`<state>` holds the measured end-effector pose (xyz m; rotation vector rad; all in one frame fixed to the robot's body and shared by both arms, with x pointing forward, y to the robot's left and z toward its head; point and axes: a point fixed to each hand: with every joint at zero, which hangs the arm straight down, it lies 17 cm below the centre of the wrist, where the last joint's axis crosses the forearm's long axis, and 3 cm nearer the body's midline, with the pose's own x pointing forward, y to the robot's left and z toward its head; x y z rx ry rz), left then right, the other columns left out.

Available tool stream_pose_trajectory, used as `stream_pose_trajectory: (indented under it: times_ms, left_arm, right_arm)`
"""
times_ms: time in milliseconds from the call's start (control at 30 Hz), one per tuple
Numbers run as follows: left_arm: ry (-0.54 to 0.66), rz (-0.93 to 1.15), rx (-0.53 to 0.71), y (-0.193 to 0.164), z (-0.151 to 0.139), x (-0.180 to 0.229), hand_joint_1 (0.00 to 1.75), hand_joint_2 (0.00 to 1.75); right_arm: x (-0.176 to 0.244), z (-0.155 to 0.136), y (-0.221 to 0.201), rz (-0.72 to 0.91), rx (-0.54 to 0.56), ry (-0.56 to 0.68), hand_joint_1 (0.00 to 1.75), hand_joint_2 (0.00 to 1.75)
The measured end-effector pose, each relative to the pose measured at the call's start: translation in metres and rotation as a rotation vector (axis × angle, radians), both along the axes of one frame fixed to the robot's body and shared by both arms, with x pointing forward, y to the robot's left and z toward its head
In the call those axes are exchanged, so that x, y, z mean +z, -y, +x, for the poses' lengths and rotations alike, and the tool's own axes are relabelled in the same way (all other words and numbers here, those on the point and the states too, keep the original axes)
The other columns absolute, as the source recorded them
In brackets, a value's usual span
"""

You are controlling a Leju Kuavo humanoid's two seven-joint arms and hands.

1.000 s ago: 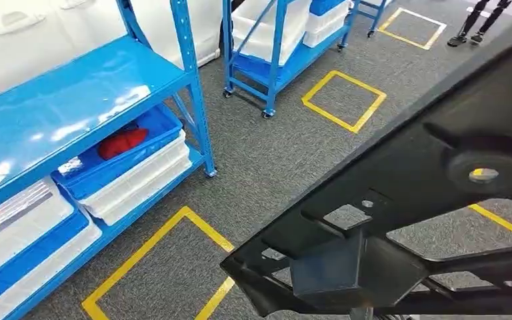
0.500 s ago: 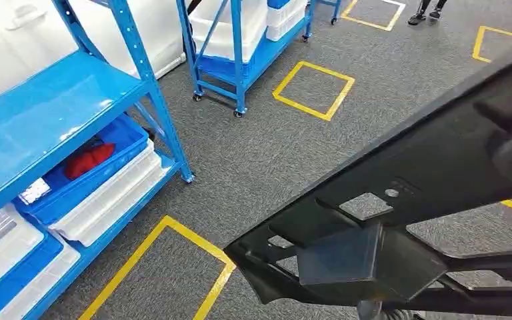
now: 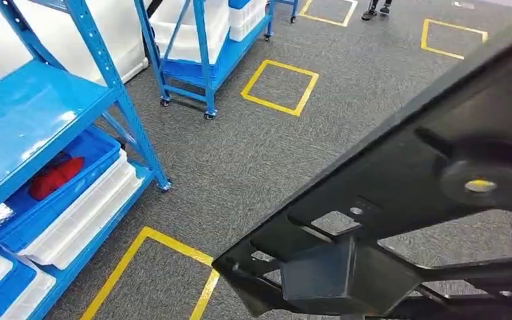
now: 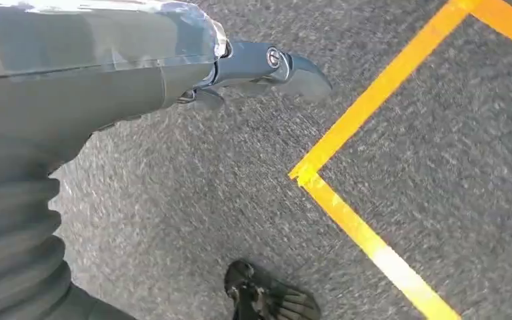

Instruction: Take the parts from the cabinet and place them on the table.

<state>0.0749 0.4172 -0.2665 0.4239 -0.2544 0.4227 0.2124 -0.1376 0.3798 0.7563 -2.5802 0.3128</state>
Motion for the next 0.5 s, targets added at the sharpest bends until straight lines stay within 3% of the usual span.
stream_pose_trajectory:
  times_ms: [500]
  left_arm:
    - [-0.021,-0.032,-0.044,0.022,-0.002,-0.004,0.0,1.75]
  right_arm:
    - [-0.013,-0.008,-0.009,-0.008,-0.014,-0.061,1.75,1.75]
